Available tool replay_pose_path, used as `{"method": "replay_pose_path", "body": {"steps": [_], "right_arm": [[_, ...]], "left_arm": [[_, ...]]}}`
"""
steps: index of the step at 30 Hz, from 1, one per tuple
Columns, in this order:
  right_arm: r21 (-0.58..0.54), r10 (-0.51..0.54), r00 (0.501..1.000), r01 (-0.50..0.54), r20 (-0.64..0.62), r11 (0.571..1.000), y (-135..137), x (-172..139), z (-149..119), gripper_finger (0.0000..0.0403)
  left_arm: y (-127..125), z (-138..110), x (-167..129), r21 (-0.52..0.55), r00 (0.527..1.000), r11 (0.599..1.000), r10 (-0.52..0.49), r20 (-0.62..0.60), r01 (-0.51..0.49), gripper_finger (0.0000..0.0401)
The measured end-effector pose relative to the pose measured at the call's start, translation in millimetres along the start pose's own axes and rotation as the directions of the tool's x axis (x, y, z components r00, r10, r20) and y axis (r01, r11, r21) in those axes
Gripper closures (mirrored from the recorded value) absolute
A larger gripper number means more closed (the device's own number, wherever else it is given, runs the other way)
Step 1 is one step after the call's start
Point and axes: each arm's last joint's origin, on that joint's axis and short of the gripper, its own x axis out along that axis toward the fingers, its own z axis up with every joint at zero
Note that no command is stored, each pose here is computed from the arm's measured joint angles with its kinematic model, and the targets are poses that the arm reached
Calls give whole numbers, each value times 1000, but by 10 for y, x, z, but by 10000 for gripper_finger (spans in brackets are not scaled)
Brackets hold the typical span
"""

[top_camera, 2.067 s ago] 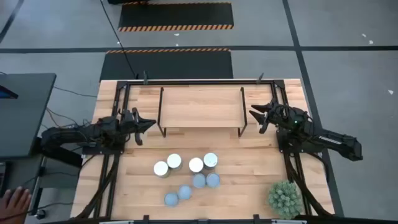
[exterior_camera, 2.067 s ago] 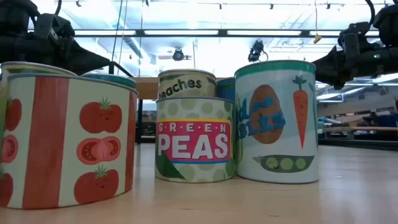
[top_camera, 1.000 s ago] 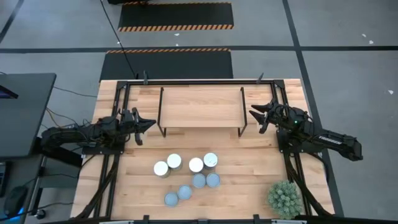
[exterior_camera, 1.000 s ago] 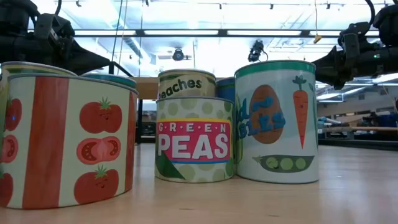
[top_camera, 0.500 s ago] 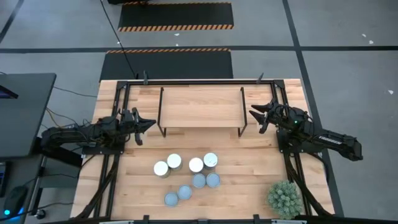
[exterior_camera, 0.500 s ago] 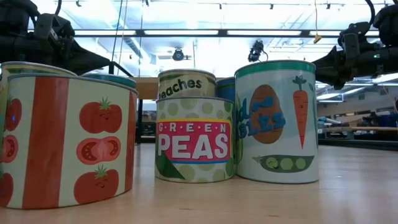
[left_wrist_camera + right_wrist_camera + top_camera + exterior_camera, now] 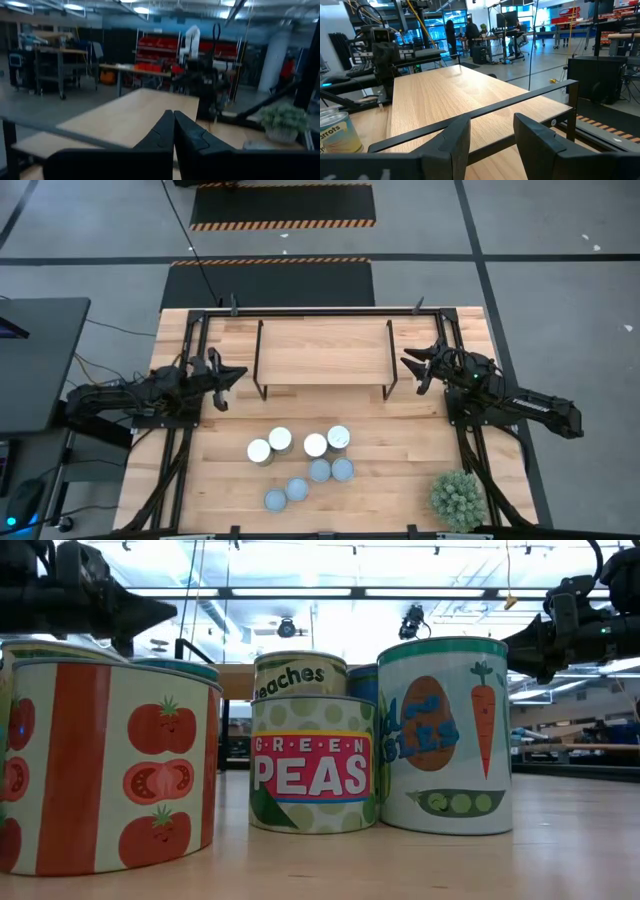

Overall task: Pick and place cans onto a shelf
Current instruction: Put the canned tuna on the shelf

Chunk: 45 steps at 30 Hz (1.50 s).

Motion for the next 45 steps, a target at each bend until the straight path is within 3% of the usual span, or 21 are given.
{"method": "replay_pose_path", "body": {"steps": [8,12,19,27,29,30,32,35,41,45], "right_arm": [[0,0,1000,0,0,1000,0,0,0,245],[0,-1,1000,1,1,1000,0,0,2,245],[22,-189,977,188,95,982,-56,-8,80,245],[62,-208,956,200,206,978,-57,-24,189,245],[174,-220,943,180,248,968,-58,-34,230,245],[272,-218,933,139,285,952,-55,-44,269,245],[487,-217,910,19,354,873,-50,-67,337,245],[639,-286,862,-56,418,767,-67,-101,403,245],[626,-306,837,-54,453,778,-70,-121,441,245],[690,-288,843,-129,455,712,-64,-119,441,245]], "left_arm": [[-5,58,-2,-25,998,1000,-5,60,6,392],[-7,87,-4,-195,996,981,-6,88,23,392],[0,92,-4,-457,995,889,19,94,27,392],[-3,91,-4,-649,996,759,10,93,53,392],[-3,92,-4,-681,996,730,7,94,59,392],[-4,96,-5,-699,995,713,7,98,64,392],[-6,121,-7,-726,992,682,5,123,87,392],[-7,144,-11,-730,989,676,4,146,105,392],[-4,146,-11,-732,989,674,14,149,101,384],[-3,146,-11,-745,989,660,16,149,102,350]]}}
